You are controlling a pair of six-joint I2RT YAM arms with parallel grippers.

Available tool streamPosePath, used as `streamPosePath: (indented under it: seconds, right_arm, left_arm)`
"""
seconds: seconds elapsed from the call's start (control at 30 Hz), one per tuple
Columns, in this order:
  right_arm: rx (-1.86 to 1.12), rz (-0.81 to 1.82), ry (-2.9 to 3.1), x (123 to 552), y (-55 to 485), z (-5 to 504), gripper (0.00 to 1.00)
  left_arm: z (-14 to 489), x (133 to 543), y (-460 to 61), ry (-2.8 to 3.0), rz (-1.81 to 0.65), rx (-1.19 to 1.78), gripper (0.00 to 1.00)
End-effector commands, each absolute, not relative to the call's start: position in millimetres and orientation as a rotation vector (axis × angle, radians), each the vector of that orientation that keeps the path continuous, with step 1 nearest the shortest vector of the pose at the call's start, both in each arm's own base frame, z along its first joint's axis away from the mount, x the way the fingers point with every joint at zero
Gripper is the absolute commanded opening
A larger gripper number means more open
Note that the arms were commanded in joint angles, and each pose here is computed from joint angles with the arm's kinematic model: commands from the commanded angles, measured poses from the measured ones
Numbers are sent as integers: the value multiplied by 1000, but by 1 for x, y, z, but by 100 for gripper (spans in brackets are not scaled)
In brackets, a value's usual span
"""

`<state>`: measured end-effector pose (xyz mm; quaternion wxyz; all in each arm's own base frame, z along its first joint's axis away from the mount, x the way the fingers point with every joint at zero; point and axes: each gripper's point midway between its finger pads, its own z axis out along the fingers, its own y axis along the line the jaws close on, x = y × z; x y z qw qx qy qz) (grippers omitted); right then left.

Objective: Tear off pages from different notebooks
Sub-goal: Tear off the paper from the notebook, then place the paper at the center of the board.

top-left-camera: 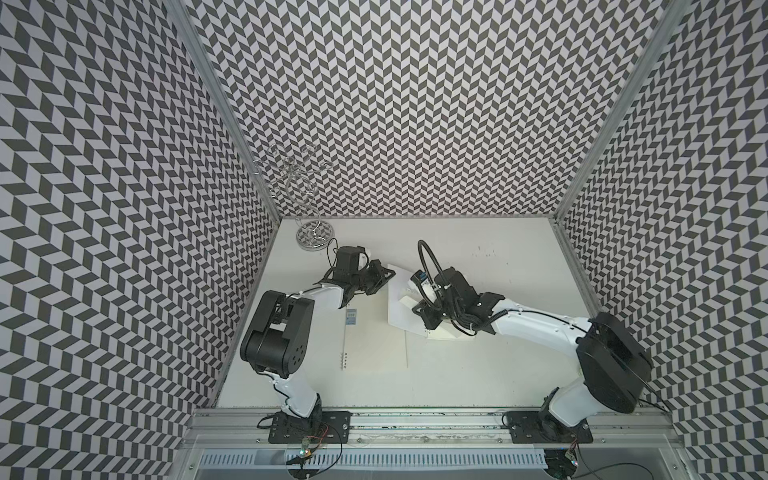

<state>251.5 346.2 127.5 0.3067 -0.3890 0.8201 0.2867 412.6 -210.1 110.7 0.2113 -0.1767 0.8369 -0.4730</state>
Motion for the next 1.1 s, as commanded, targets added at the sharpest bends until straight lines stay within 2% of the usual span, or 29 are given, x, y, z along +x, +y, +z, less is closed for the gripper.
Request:
streamPosePath:
  seconds: [0.0,0.23,0.33,0.4,0.47,0.53,0.67,0.77,0.9,1.07]
  right_arm:
    - [-1195,896,2043,206,364,147,0]
    - [-1373,1157,1909,125,361,202,0]
    - [-1198,1093,1856,141,344,246,0]
    - [-998,1062,1804,178,321,282,0]
    - [-725,959,1807,241,284,298,0]
    - [-540,782,1900,299,248,283,0]
    - [-280,405,2101,386,182,226,0]
    - [20,381,2166,446,111,203,0]
    - [191,333,2268,498,65,166,0]
    - [357,47,2379,506,5,113,0]
  left_arm:
    - [119,422,-198,2262,-1271,-573,0]
    - [122,427,-178,2234,-1229,-611,0]
    - [125,429,-165,2234,-1180,-601,0]
    - [127,430,-155,2228,-1146,-597,0]
    - [131,431,-149,2237,-1115,-573,0]
    - [137,432,-149,2244,-1090,-542,0]
    - [145,437,-145,2247,-1039,-510,0]
    - [146,443,-146,2253,-1031,-499,0]
    - [147,448,-153,2260,-1031,-484,0]
    - [154,456,-164,2264,-1018,-447,1]
